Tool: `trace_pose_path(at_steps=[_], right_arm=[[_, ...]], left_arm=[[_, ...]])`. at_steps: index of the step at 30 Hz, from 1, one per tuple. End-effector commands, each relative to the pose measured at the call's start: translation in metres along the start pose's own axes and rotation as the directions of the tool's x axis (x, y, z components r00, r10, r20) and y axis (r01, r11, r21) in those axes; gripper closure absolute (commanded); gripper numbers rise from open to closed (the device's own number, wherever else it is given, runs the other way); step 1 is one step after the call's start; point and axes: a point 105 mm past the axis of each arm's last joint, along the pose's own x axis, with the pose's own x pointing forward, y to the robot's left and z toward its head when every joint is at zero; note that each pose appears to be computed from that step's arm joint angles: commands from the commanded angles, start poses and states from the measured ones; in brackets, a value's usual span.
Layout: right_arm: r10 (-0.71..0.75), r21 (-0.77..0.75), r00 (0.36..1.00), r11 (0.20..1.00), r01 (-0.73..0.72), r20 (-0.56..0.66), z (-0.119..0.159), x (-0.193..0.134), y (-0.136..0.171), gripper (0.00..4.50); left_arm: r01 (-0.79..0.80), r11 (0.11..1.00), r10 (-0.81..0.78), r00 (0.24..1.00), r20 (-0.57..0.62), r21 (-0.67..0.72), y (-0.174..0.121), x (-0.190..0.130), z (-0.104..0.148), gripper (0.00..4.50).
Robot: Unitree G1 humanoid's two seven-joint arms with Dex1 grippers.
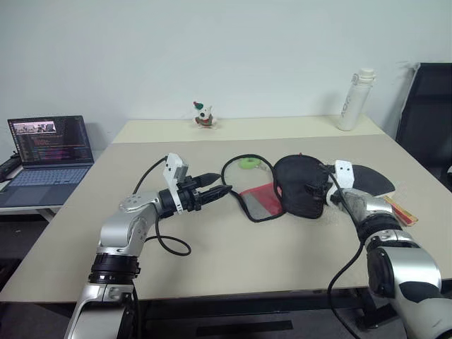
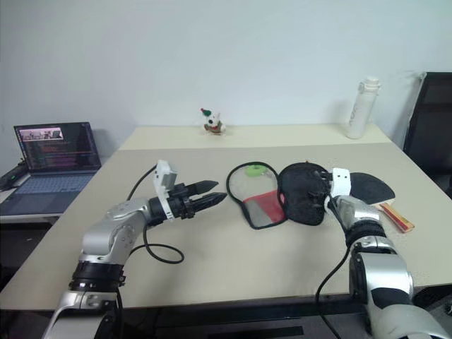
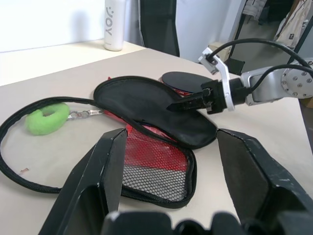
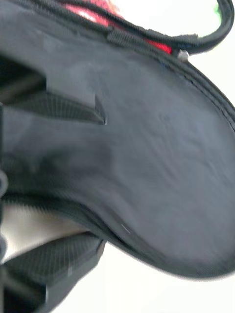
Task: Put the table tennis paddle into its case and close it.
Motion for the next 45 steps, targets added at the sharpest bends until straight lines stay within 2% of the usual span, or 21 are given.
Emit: trace_pose_path(at_steps=[1,4,7,11,15,19,23,29,32,36,39,43,45], right_arm=[[0.094,-0.084,0.988,0.993,-0.084,0.123,0.044,-0.018,0.0,0.04],[0.275,-0.174,0.949,0.953,-0.248,0.153,0.056,-0.04,0.009,0.04],[0.298,-0.213,0.945,0.94,-0.266,0.137,0.054,-0.058,-0.002,0.04],[0.143,-0.237,0.985,0.964,-0.119,0.091,0.044,-0.073,-0.047,0.04],[-0.025,-0.238,0.998,0.97,0.04,0.065,0.034,-0.086,-0.092,0.04],[-0.072,-0.215,0.996,0.973,0.083,0.056,0.028,-0.094,-0.113,0.04],[-0.14,-0.202,0.99,0.97,0.135,-0.012,0.011,-0.098,-0.135,0.04],[-0.311,-0.139,0.949,0.943,0.301,-0.056,-0.001,-0.104,-0.163,0.04],[-0.37,-0.118,0.927,0.925,0.361,-0.067,-0.004,-0.104,-0.169,0.04],[-0.387,-0.145,0.916,0.918,0.37,-0.107,-0.017,-0.1,-0.169,0.04],[-0.373,-0.097,0.919,0.927,0.363,-0.129,-0.026,-0.098,-0.167,0.04],[-0.291,-0.067,0.941,0.957,0.283,-0.171,-0.036,-0.093,-0.157,0.04],[-0.279,-0.063,0.946,0.96,0.272,-0.165,-0.035,-0.093,-0.155,0.4]], left_arm=[[0.016,0.999,-0.018,0.999,0.032,0.048,-0.005,0.001,0.014,1.36],[0.053,0.997,-0.054,0.998,0.017,0.055,-0.013,0.003,0.013,1.36],[0.092,0.994,-0.093,0.996,0.011,0.06,-0.02,0.006,0.015,1.36],[0.181,0.977,-0.182,0.983,-0.001,0.108,-0.034,0.015,0.024,1.36],[0.25,0.951,-0.251,0.968,-0.016,0.181,-0.045,0.033,0.034,1.36],[0.305,0.927,-0.304,0.952,-0.036,0.22,-0.053,0.047,0.037,1.36],[0.322,0.915,-0.322,0.946,-0.04,0.241,-0.054,0.056,0.036,1.36],[0.335,0.909,-0.335,0.941,-0.043,0.248,-0.055,0.059,0.033,1.36],[0.333,0.908,-0.332,0.942,-0.045,0.254,-0.053,0.058,0.033,1.36],[0.324,0.91,-0.323,0.945,-0.049,0.257,-0.05,0.056,0.032,1.36],[0.317,0.913,-0.314,0.948,-0.053,0.258,-0.049,0.054,0.031,1.36],[0.308,0.916,-0.303,0.951,-0.059,0.258,-0.047,0.051,0.028,1.36],[0.305,0.916,-0.301,0.952,-0.059,0.259,-0.046,0.051,0.028,1.36]])
